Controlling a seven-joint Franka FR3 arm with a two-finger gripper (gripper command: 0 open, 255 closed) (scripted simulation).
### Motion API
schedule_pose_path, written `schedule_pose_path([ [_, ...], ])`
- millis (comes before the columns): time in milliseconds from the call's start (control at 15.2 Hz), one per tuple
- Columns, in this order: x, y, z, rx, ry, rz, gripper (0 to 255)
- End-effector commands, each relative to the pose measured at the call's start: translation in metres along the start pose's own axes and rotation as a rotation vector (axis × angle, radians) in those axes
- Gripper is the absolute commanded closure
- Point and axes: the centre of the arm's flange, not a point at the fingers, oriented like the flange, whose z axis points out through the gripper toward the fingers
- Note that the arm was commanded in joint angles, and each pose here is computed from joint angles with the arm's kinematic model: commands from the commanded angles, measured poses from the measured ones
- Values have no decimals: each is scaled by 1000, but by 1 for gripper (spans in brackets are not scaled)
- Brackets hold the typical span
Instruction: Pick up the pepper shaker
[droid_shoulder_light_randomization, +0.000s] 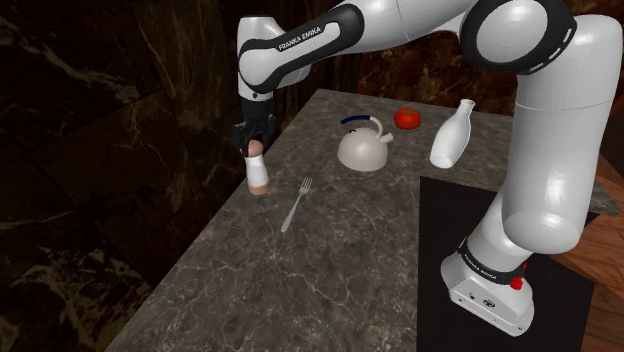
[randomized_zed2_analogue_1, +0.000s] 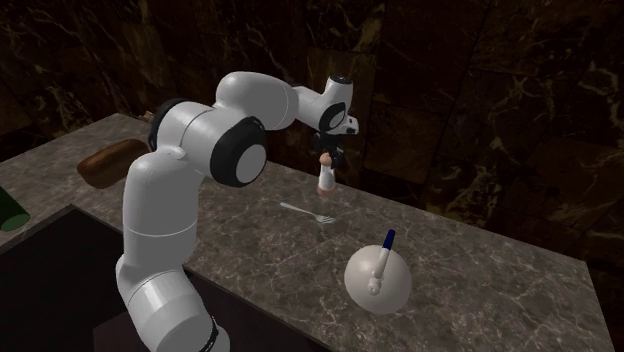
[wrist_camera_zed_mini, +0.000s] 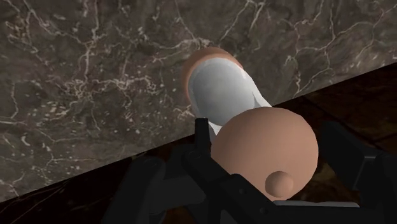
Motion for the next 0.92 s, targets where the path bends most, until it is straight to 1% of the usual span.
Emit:
schedule_pose_path([
  [0, 1, -1, -9, 0, 0, 0, 255],
  [792, 3, -12, -72, 0, 0, 0, 255],
  [858, 3, -12, -72, 0, 0, 0, 255],
])
